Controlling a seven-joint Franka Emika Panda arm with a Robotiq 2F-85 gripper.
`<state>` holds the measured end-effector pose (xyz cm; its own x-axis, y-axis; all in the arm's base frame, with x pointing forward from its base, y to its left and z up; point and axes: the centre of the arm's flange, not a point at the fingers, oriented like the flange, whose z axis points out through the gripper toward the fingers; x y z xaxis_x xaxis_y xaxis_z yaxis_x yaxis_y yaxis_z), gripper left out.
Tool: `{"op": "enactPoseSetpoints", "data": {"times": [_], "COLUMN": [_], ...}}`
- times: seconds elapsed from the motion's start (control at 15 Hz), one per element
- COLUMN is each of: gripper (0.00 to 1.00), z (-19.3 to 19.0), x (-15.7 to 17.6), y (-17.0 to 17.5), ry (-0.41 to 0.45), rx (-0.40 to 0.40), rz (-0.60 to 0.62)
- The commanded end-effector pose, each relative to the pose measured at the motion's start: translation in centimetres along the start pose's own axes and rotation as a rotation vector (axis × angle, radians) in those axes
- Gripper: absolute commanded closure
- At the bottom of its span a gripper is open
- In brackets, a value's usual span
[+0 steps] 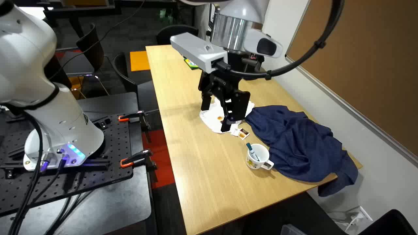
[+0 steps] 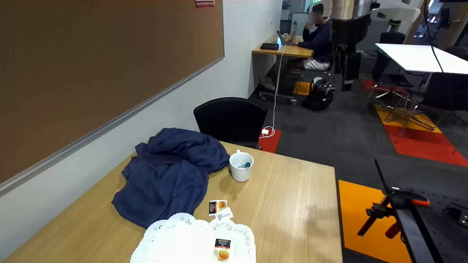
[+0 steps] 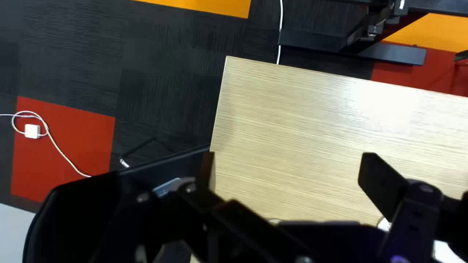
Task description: Take the marker out of the cup and put it on the table
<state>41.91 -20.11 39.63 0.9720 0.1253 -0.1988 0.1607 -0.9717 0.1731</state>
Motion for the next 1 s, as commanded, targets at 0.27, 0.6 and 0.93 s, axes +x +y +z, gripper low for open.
{"op": "enactPoseSetpoints", "data": {"times": [0.27, 0.6, 0.93], "gripper": [0.0, 0.0, 0.0], "z": [0.0, -0.2, 1.0], "x": [0.0, 3.0, 8.5], "y": [0.0, 1.2, 2.6], "ry": [0.0, 0.004, -0.02], "rx": [0.0, 0.081, 0.162], "rz": [0.0, 0.091, 0.272]}}
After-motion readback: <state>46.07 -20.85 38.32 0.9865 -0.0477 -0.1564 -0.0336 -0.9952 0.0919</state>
